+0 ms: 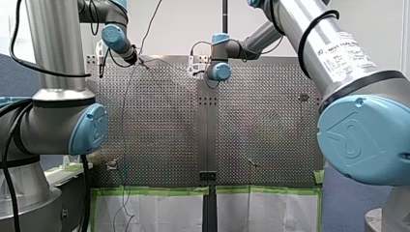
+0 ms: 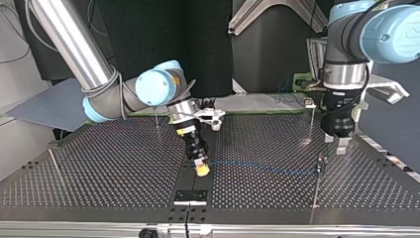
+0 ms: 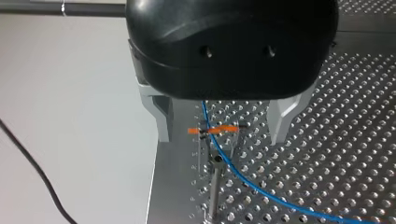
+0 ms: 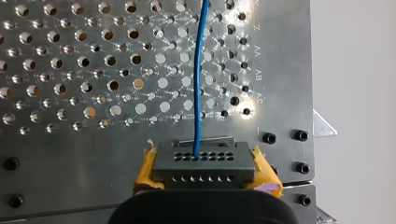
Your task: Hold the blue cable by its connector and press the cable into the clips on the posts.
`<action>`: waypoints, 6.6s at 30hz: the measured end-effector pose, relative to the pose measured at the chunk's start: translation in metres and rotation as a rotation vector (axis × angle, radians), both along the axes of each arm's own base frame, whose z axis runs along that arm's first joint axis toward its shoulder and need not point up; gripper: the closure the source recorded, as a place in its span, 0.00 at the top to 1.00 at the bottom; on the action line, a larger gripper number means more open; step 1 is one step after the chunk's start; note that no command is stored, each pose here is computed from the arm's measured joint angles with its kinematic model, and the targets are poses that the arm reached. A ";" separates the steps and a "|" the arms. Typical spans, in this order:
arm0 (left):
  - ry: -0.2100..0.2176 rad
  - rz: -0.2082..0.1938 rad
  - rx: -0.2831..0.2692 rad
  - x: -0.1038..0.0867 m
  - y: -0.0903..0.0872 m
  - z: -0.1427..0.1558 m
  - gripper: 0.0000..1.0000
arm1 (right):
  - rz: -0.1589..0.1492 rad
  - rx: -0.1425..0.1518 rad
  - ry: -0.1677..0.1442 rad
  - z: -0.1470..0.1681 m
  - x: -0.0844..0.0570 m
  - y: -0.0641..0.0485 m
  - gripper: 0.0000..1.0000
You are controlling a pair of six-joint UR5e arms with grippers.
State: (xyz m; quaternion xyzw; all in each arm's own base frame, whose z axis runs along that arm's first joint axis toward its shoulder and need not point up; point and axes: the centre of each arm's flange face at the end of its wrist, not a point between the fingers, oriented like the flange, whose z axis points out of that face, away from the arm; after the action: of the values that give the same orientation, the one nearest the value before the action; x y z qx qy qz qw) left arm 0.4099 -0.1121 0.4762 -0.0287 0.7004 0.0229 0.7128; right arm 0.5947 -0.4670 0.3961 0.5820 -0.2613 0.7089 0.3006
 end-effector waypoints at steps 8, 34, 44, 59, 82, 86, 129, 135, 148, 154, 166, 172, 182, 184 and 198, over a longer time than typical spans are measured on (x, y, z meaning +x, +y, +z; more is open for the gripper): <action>0.017 -0.039 0.011 0.002 -0.007 -0.005 1.00 | 0.001 0.000 0.000 0.000 0.000 0.000 0.00; 0.027 0.006 0.011 0.000 -0.006 -0.006 1.00 | 0.004 0.004 0.004 -0.003 0.002 0.001 0.00; 0.027 0.003 0.013 -0.002 -0.008 -0.006 1.00 | 0.004 0.005 0.003 -0.003 0.002 0.001 0.00; -0.007 -0.092 -0.016 -0.003 -0.024 -0.002 1.00 | 0.004 0.007 0.004 -0.003 0.002 0.002 0.00; -0.034 -0.234 0.055 0.010 -0.063 0.022 1.00 | -0.009 0.009 0.002 -0.003 -0.002 -0.003 0.00; -0.003 -0.209 0.088 0.021 -0.066 0.015 1.00 | -0.009 0.008 0.003 -0.003 -0.002 -0.003 0.00; -0.028 -0.015 0.126 0.073 -0.083 0.003 1.00 | 0.000 0.008 0.005 -0.003 0.002 0.002 0.00; -0.024 0.006 0.127 0.084 -0.098 0.006 1.00 | 0.000 0.007 0.006 -0.003 0.002 0.002 0.00; 0.017 0.035 0.150 0.106 -0.114 -0.010 1.00 | 0.000 0.008 0.006 -0.004 0.002 0.002 0.00; 0.012 0.046 0.145 0.112 -0.116 -0.013 1.00 | -0.001 0.007 0.007 -0.004 0.001 0.002 0.00; -0.016 0.081 0.123 0.117 -0.111 -0.001 1.00 | -0.004 0.007 0.010 -0.005 0.000 -0.001 0.00; -0.017 0.123 0.114 0.116 -0.107 -0.001 0.82 | -0.005 0.008 0.011 -0.006 0.000 -0.001 0.00; -0.048 0.108 0.090 0.118 -0.111 0.002 0.00 | -0.005 0.009 0.012 -0.006 0.000 -0.001 0.00; -0.055 0.090 0.082 0.119 -0.113 0.002 0.00 | -0.006 0.009 0.012 -0.006 0.000 -0.001 0.00; -0.061 0.084 0.022 0.121 -0.109 0.000 0.00 | -0.005 0.013 0.015 -0.008 -0.001 -0.001 0.00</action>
State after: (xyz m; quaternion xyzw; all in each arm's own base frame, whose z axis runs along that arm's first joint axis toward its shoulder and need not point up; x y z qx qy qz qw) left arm 0.5310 -0.2214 0.4766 -0.0509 0.6763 0.0593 0.7325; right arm 0.5941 -0.4679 0.3881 0.5888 -0.2653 0.7018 0.3006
